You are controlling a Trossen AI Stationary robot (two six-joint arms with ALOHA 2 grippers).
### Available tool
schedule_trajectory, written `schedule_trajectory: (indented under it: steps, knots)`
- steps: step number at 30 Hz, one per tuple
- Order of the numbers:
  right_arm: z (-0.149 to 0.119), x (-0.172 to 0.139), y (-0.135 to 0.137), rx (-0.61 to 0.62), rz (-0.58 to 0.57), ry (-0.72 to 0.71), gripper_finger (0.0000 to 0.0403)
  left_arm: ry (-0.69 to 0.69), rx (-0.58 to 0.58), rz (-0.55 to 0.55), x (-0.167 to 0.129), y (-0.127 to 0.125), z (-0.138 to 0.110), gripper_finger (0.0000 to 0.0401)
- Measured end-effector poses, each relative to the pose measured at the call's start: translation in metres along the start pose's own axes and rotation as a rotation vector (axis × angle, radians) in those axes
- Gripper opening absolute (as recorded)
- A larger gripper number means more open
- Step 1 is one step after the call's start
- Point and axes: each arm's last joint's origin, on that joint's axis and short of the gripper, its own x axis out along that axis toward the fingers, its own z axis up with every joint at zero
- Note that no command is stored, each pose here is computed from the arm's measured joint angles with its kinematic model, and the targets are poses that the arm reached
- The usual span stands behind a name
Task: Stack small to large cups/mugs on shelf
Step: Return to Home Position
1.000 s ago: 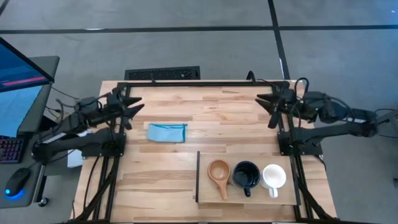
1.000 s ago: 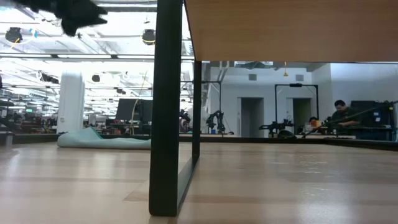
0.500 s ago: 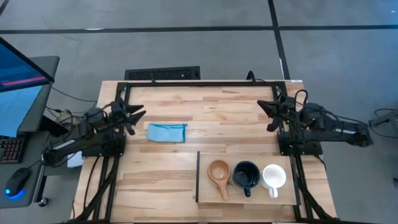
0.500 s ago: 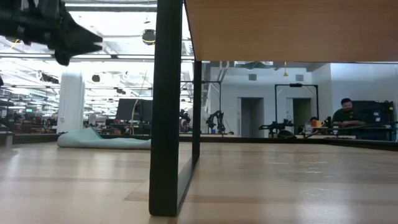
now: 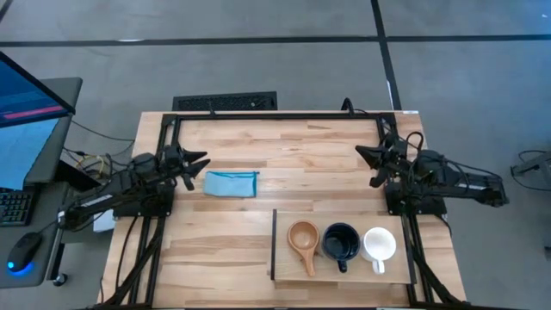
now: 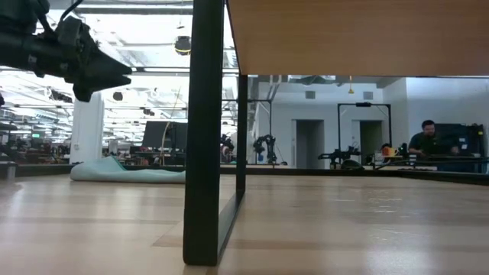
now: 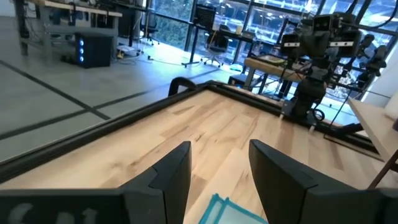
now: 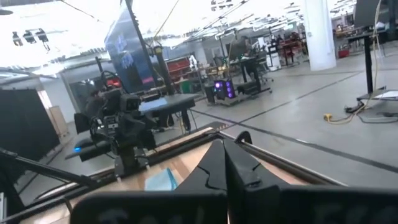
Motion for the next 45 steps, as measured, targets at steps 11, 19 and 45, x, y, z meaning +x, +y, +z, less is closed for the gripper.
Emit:
schedule_trajectory:
  steps: [11, 19, 45]
  knots:
    - [-0.03, -0.002, -0.007, 0.021, -0.006, -0.036, 0.0002, -0.003, 0.007, 0.033, 0.0, 0.001, 0.0, 0.0153]
    - [-0.048, 0.002, -0.014, 0.049, -0.065, 0.001, 0.0003, 0.022, 0.007, 0.033, 0.0, 0.001, -0.003, 0.0153]
    - [-0.052, 0.001, -0.055, -0.031, -0.138, 0.032, 0.0002, -0.058, 0.098, 0.125, 0.012, 0.027, -0.017, 0.0153]
